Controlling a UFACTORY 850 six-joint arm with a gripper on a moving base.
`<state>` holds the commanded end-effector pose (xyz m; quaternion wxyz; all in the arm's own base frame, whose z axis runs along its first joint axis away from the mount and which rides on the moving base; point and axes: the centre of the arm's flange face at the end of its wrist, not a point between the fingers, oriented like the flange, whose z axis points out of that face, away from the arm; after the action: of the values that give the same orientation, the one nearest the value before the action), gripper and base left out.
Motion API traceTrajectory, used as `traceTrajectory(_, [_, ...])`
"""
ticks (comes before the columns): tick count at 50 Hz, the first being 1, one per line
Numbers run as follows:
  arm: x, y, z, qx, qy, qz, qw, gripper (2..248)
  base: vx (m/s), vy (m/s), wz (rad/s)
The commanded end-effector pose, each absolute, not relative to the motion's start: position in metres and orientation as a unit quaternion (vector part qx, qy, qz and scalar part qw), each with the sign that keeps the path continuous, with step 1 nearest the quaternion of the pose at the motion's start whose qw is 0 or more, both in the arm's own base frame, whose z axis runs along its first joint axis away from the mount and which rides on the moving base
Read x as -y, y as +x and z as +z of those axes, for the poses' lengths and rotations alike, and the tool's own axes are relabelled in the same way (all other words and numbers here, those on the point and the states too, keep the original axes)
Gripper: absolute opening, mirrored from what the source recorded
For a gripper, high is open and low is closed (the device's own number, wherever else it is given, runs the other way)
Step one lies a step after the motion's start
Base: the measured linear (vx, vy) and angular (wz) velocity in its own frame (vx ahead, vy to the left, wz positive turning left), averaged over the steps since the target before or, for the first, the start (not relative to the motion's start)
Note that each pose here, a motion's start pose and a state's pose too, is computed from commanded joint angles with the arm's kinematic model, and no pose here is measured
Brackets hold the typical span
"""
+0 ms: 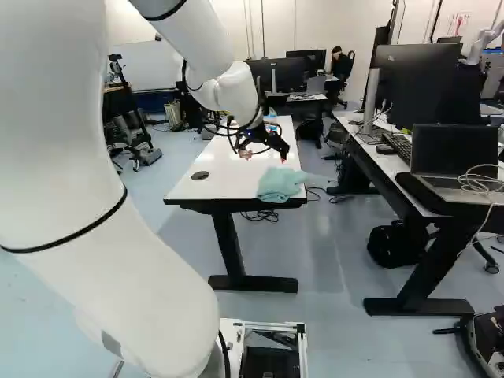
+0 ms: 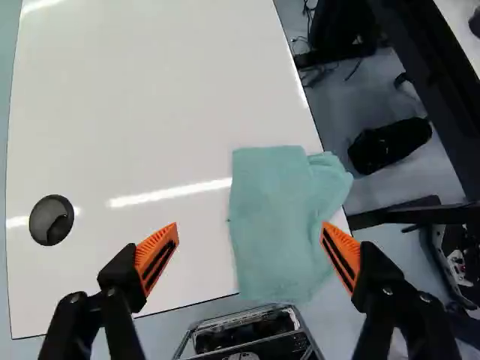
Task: Clean the table with the green towel
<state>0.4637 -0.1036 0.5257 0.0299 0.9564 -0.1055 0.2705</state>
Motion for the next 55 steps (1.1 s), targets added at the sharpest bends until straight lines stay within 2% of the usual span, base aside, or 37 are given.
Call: traceTrajectory(55, [0.027,0.465,0.525,0.027,0.962,0.273,0.008,247,0.0,0.0,0.0])
